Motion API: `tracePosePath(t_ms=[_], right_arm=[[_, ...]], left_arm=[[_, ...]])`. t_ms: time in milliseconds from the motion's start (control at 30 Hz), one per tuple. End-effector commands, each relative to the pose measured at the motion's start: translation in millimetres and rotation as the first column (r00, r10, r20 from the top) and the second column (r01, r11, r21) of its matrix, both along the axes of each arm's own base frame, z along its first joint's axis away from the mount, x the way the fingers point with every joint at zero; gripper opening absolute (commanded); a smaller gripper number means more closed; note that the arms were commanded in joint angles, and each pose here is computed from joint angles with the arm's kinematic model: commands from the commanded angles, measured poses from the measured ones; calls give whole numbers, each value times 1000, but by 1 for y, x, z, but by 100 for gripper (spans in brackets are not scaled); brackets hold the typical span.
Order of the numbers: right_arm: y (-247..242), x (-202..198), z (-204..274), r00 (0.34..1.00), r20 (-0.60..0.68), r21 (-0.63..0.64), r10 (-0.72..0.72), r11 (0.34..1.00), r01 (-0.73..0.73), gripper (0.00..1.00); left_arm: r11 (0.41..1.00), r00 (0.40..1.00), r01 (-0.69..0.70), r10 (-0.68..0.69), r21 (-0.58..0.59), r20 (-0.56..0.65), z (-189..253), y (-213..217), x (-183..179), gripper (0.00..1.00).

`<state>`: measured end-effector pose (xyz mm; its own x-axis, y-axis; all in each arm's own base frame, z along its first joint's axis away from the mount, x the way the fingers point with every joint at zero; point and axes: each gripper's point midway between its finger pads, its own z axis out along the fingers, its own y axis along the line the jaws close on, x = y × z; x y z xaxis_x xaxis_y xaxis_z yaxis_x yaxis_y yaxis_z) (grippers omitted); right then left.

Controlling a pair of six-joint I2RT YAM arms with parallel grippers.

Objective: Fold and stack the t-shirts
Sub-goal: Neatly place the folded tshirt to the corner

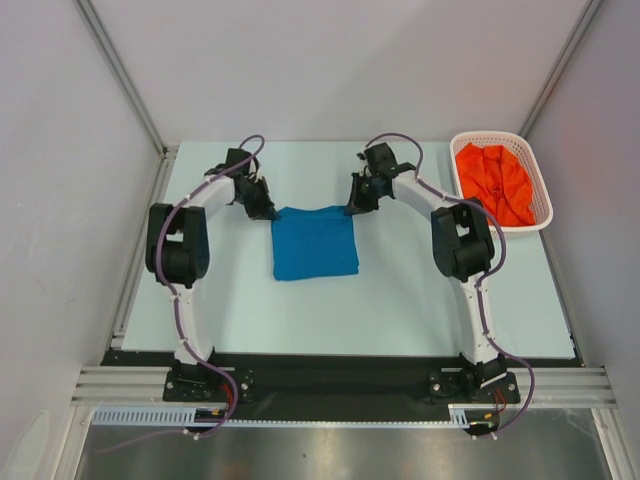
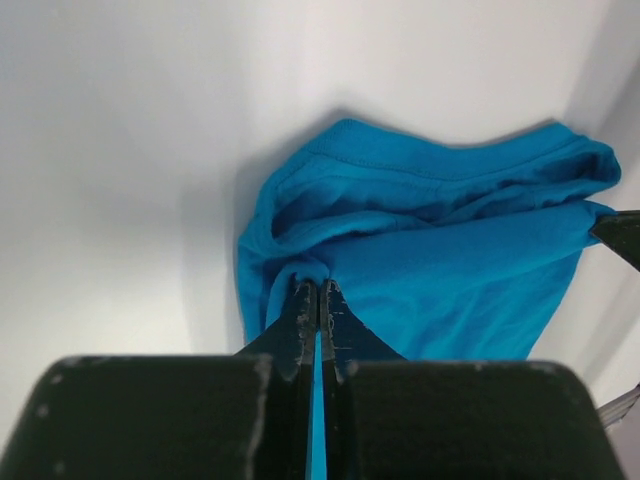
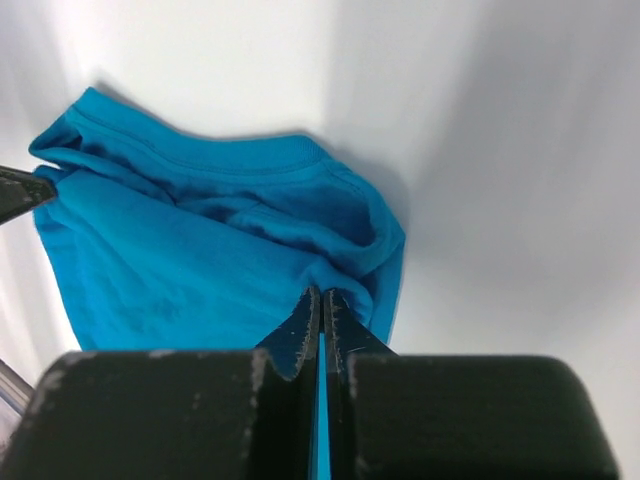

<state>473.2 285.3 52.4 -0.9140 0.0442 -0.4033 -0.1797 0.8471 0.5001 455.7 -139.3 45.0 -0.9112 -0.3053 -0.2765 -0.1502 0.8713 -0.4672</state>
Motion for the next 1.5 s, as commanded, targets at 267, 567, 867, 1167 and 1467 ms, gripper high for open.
tracePosePath(t_ms=[267, 567, 867, 1167, 1467], right_arm=[[0, -4, 83, 990, 132, 89, -41, 996, 29, 0], [10, 29, 56, 991, 133, 112, -32, 994, 17, 0], [-5, 65, 13, 987, 139, 124, -84, 990, 67, 7], [-33, 91, 50, 968, 226, 68, -109, 993, 96, 39], [-7, 24, 75, 980, 197, 23, 32, 999, -37, 44]], left_arm=[[1000, 976, -13, 15, -12, 216, 88, -3, 0, 0], [1000, 984, -21, 20, 4, 175, 62, -6, 35, 0], [996, 982, -61, 47, 72, 184, 25, 9, 79, 6], [980, 970, -137, 102, 147, 222, 50, 45, 82, 71], [996, 964, 87, -78, -26, 254, 86, 10, -2, 51]])
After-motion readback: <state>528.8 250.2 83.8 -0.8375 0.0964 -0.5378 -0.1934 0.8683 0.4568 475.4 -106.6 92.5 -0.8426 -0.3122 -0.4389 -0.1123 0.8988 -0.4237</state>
